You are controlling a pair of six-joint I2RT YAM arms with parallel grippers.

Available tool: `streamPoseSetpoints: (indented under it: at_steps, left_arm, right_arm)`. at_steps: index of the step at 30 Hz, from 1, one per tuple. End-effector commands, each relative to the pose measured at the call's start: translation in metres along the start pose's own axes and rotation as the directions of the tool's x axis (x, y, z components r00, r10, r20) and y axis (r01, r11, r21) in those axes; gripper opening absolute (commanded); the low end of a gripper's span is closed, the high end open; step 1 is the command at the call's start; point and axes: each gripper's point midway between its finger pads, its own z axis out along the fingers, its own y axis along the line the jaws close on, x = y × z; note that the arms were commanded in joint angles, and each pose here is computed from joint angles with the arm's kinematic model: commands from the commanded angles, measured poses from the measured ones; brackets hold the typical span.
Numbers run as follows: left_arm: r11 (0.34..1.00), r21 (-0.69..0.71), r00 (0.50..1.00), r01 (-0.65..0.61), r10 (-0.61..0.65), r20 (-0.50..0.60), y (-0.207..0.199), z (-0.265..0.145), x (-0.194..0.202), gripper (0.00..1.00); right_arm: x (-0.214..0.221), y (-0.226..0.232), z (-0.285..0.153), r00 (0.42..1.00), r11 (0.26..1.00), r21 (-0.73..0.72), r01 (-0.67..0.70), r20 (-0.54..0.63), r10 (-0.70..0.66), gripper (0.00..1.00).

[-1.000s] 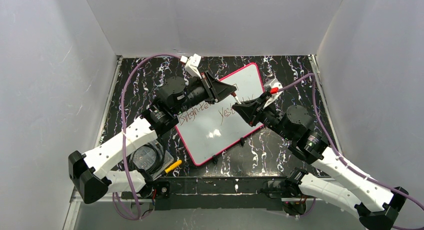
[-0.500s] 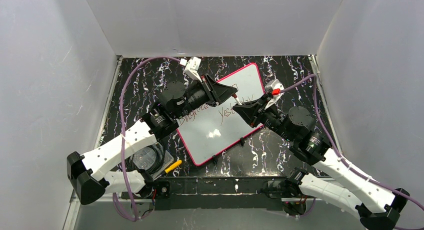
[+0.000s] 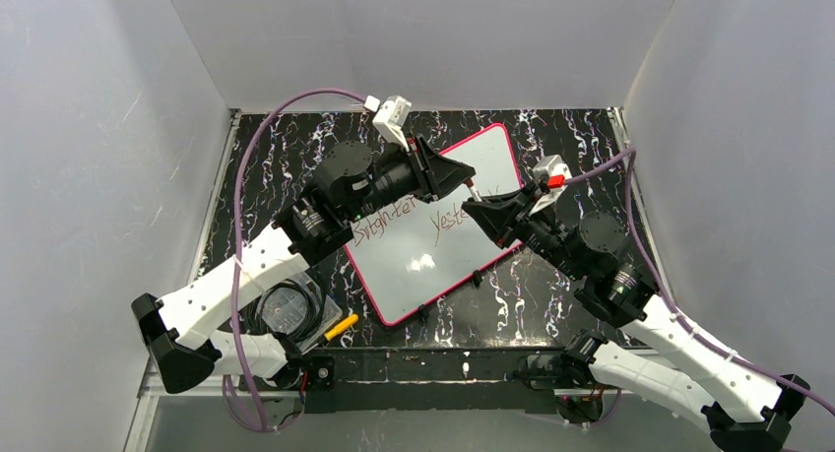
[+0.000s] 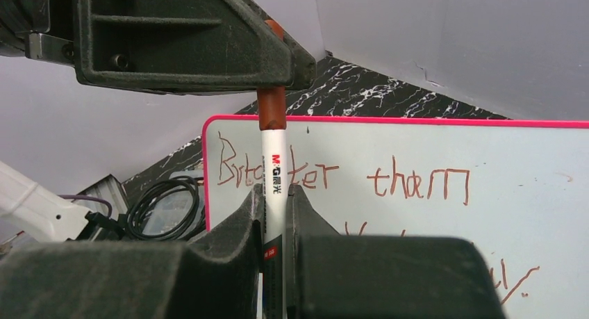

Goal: Write a sentence on the whiteboard
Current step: Close the whiteboard marker at the center of the board, then place the whiteboard marker at the corner of the board.

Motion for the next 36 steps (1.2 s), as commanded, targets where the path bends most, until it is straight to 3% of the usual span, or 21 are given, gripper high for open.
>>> streamPoseSetpoints:
  at_steps: [1, 5, 11, 17, 23, 29, 36]
  left_arm:
    - [0.988, 0.147, 0.942, 0.041, 0.011, -0.336, -0.032, -0.024, 0.065, 0.13]
    - [0.993, 0.117, 0.959, -0.011, 0.044, -0.279, -0.027, -0.027, 0.017, 0.59]
    - [0.982, 0.005, 0.963, -0.191, 0.188, -0.194, -0.007, -0.049, -0.049, 0.90]
    - [0.939, -0.273, 0.976, -0.209, 0.184, -0.115, 0.076, -0.092, -0.102, 0.97]
    - [0.797, -0.588, 0.986, -0.143, 0.164, -0.016, 0.179, -0.160, -0.122, 0.98]
    - [0.606, -0.785, 0.974, -0.131, 0.226, 0.011, 0.235, -0.213, -0.094, 0.98]
    - [0.480, -0.866, 0.969, -0.144, 0.244, -0.026, 0.274, -0.252, -0.035, 0.98]
  right_arm:
    - [-0.066, -0.035, 0.001, 0.976, 0.978, 0.211, 0.002, 0.211, -0.048, 0.01]
    - [-0.064, -0.057, -0.006, 0.982, 0.940, 0.337, 0.054, 0.153, -0.111, 0.01]
    - [-0.059, -0.101, -0.020, 0.977, 0.796, 0.571, 0.202, -0.060, -0.205, 0.01]
    - [-0.033, -0.156, -0.029, 0.934, 0.627, 0.694, 0.353, -0.298, -0.195, 0.01]
    - [0.017, -0.251, -0.070, 0.939, 0.579, 0.777, 0.248, -0.339, 0.054, 0.01]
    - [0.094, -0.297, -0.111, 0.907, 0.502, 0.859, 0.100, -0.286, 0.308, 0.01]
    - [0.175, -0.307, -0.129, 0.847, 0.439, 0.898, 0.039, -0.262, 0.462, 0.03]
